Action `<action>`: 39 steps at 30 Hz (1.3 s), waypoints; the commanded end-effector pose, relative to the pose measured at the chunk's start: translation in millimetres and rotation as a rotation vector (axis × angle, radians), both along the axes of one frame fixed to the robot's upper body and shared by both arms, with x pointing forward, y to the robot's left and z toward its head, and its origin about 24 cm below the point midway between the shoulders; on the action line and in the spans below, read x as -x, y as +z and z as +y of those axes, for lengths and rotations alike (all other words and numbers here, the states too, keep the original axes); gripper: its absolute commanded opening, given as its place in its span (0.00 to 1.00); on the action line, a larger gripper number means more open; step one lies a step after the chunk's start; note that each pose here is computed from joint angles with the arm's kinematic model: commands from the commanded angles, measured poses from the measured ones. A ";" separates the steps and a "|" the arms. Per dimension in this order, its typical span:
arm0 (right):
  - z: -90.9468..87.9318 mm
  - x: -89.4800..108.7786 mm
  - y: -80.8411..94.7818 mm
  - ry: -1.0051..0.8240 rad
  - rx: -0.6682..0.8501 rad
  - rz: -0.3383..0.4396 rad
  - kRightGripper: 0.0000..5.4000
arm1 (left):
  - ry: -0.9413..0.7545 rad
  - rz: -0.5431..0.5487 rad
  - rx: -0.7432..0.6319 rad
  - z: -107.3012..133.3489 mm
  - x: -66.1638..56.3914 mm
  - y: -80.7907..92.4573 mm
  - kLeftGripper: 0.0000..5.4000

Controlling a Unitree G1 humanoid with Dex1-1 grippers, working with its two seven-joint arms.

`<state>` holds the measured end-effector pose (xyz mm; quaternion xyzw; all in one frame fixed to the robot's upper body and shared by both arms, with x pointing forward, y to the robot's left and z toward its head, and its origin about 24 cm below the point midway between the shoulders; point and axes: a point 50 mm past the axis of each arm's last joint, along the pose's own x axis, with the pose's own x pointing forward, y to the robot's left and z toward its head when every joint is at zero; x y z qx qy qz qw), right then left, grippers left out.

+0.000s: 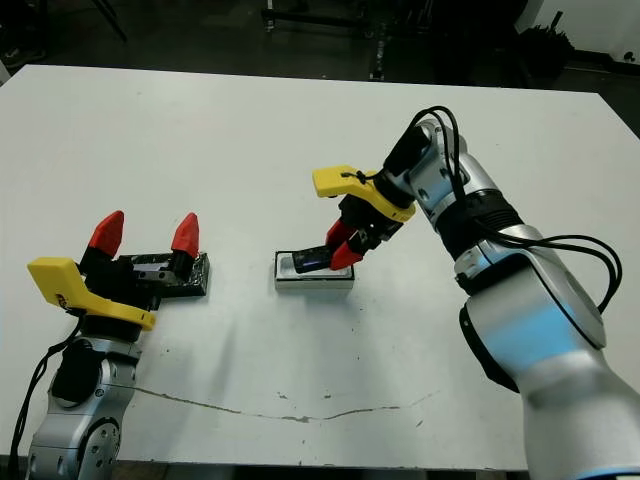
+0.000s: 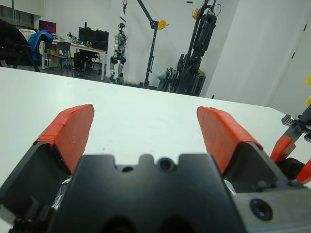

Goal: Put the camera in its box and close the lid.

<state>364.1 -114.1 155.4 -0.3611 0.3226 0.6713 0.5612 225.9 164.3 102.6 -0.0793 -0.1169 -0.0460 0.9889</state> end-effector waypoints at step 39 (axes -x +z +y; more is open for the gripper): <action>-9.2 2.5 -10.8 -0.129 0.072 -0.007 0.31 | -0.002 0.020 0.007 -1.6 3.4 -9.2 1.00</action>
